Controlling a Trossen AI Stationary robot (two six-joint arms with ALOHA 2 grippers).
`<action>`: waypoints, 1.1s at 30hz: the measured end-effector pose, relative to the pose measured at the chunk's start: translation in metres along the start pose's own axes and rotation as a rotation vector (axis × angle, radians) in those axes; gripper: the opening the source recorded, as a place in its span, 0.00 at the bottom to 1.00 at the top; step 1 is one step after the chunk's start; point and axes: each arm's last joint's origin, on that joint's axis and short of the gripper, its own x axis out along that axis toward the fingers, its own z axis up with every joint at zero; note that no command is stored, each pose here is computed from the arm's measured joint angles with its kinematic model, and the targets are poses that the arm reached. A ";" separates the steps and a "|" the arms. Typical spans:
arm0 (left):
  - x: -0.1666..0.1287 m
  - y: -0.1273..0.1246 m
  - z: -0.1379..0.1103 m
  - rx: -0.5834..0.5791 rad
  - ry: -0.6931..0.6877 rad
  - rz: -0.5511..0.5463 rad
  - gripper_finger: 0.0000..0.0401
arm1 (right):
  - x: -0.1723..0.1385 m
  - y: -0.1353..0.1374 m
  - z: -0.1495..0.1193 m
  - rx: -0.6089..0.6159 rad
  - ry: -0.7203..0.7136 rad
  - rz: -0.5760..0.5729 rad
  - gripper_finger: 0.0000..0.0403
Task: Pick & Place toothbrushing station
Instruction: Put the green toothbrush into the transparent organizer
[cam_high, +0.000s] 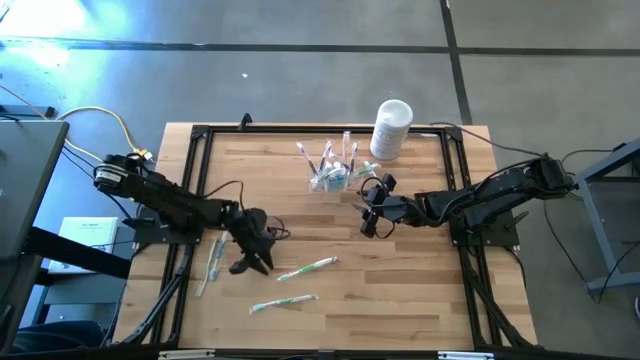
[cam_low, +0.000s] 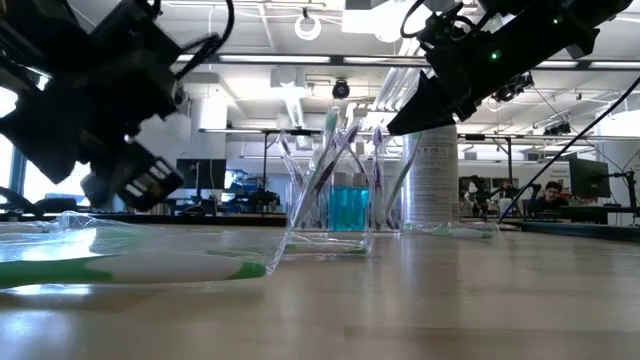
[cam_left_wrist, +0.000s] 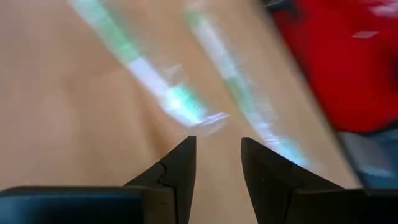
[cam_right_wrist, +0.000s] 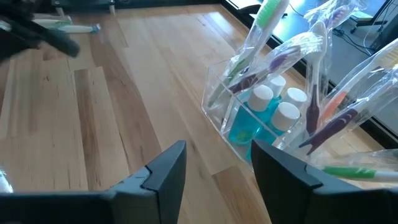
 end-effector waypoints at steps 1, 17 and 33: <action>0.001 0.000 -0.002 -0.028 0.015 0.044 0.31 | 0.000 0.000 0.000 0.000 0.000 0.000 0.43; 0.020 -0.011 -0.006 -0.172 -0.001 0.110 0.31 | 0.000 0.000 0.000 0.000 -0.001 0.003 0.43; 0.014 -0.010 0.023 -0.289 0.093 0.068 0.42 | 0.000 0.000 0.000 0.002 -0.003 0.004 0.43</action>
